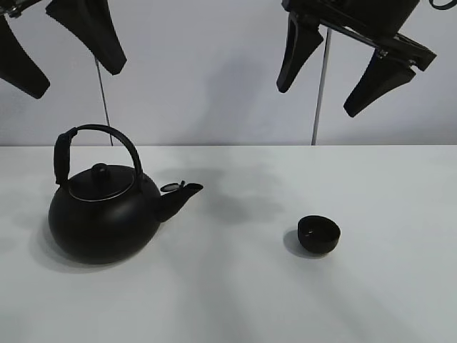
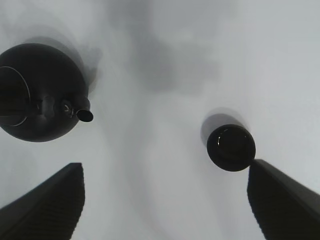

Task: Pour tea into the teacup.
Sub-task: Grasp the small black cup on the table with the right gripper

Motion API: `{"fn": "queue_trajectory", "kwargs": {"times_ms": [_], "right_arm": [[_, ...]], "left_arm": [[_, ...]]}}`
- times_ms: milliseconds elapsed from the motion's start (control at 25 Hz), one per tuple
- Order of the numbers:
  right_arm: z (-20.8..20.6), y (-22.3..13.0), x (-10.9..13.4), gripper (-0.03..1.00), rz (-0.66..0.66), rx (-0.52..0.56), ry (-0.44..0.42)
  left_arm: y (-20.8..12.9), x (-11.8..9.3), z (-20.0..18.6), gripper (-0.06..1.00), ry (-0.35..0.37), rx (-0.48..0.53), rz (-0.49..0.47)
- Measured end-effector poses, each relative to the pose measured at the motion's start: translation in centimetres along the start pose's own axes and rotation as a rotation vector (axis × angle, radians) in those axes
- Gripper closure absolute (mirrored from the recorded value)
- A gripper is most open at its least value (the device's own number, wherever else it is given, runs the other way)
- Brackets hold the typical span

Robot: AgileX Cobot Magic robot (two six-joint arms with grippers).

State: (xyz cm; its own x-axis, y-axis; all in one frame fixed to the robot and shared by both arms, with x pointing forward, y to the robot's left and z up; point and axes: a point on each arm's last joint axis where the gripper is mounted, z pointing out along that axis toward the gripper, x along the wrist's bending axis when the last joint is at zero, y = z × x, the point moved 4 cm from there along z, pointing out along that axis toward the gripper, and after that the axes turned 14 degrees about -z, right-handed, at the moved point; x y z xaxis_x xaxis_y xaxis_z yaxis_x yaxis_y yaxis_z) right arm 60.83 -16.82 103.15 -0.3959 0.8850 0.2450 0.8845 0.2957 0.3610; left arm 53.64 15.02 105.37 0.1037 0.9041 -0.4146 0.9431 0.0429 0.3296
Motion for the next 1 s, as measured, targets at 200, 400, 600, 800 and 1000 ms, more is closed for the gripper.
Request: {"fn": "queue_trajectory", "kwargs": {"times_ms": [200, 400, 600, 800, 1000], "right_arm": [[0.0, -0.1, 0.0, 0.36, -0.007, 0.010, 0.002], [0.0, -0.3, -0.1, 0.36, -0.097, 0.021, -0.010], [-0.1, -0.6, -1.5, 0.36, -0.204, 0.060, -0.112], [1.0, -2.3, -3.4, 0.36, -0.287, 0.147, -0.215], [4.7, -5.2, -4.4, 0.36, -0.323, 0.182, -0.212]], "left_arm": [[0.0, 0.0, 0.0, 0.29, 0.000, 0.000, 0.000], [0.0, 0.0, 0.0, 0.29, 0.000, 0.000, 0.000], [0.0, 0.0, 0.0, 0.29, 0.000, 0.000, 0.000], [0.0, 0.0, 0.0, 0.29, 0.000, 0.000, 0.000], [0.0, 0.0, 0.0, 0.29, 0.000, 0.000, 0.000]]}}
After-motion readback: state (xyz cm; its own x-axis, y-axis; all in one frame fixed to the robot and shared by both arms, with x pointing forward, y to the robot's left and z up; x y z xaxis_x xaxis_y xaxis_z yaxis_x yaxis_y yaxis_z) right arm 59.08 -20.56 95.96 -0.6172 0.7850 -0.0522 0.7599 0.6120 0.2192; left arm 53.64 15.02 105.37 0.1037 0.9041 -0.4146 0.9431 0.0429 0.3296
